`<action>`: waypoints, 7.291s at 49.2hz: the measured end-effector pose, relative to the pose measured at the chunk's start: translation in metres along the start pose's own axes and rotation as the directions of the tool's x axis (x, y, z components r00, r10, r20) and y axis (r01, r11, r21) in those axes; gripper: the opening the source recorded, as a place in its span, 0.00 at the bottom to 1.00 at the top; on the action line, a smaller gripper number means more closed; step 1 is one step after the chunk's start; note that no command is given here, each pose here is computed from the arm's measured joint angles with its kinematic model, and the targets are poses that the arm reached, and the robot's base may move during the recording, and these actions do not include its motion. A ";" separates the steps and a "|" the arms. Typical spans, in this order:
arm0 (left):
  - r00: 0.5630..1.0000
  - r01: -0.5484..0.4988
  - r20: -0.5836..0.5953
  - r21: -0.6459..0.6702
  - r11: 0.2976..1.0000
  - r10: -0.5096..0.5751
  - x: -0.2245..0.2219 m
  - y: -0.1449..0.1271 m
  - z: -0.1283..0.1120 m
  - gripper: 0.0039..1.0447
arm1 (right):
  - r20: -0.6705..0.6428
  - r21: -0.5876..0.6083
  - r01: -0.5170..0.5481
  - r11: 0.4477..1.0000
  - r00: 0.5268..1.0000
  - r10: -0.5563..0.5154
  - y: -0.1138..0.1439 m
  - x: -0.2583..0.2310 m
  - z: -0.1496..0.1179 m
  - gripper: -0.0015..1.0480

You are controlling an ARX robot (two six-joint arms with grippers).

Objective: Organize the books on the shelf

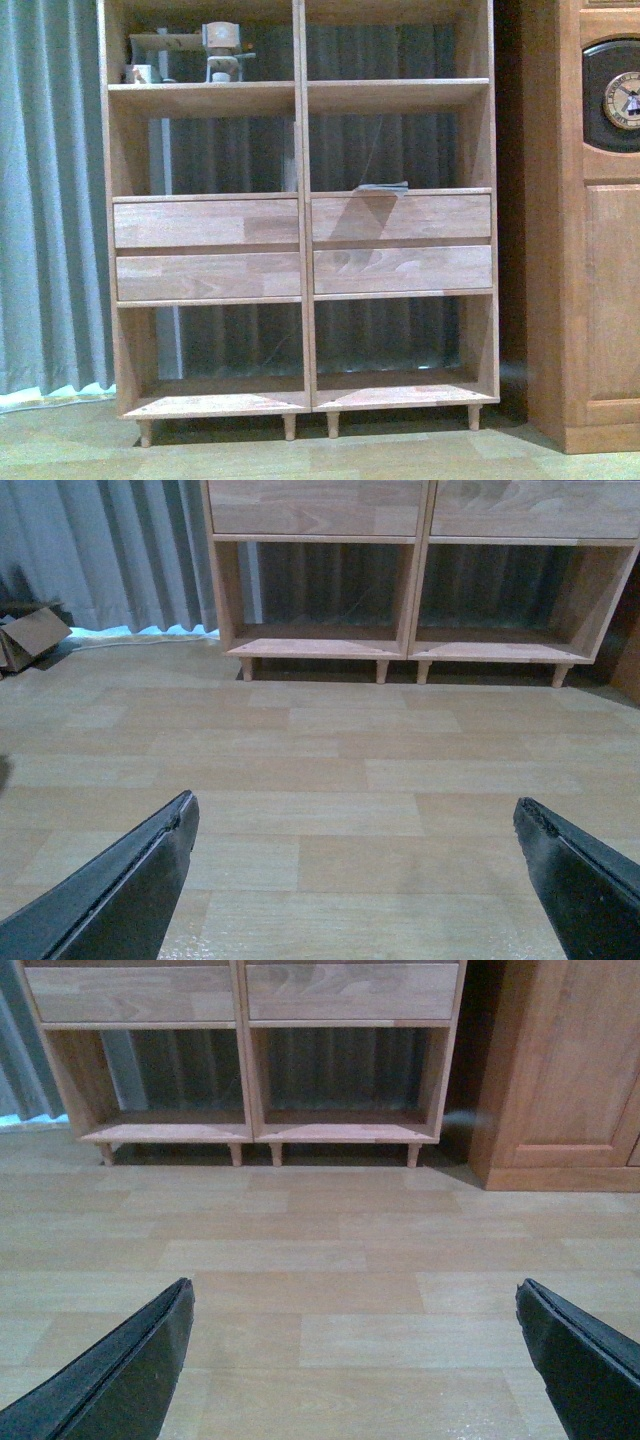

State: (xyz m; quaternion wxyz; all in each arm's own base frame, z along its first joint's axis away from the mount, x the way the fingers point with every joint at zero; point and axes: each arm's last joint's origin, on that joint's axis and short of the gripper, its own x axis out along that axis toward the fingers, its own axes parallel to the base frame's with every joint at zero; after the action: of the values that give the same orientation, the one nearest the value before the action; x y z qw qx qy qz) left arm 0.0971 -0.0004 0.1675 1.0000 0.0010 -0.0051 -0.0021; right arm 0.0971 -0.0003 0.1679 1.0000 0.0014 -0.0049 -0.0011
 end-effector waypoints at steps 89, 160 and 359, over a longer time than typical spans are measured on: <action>1.000 0.000 0.000 0.000 1.000 0.000 0.000 0.000 0.000 0.93 | 0.000 0.000 0.000 1.000 1.000 0.000 0.000 0.000 0.000 0.93; 1.000 0.000 0.000 0.000 1.000 0.000 0.000 0.000 0.000 0.93 | 0.000 0.000 0.000 1.000 1.000 0.000 0.000 0.000 0.000 0.93; 1.000 0.000 0.000 0.000 1.000 0.000 0.000 0.000 0.000 0.93 | -0.477 0.876 0.464 0.130 0.873 0.100 0.066 0.249 0.076 0.93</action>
State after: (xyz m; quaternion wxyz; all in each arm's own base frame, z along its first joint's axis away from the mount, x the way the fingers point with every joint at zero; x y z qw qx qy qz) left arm 0.0971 -0.0004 0.1674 1.0000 0.0010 -0.0049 -0.0021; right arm 0.3454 0.0649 0.2460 0.7193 0.6492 0.2139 -0.1238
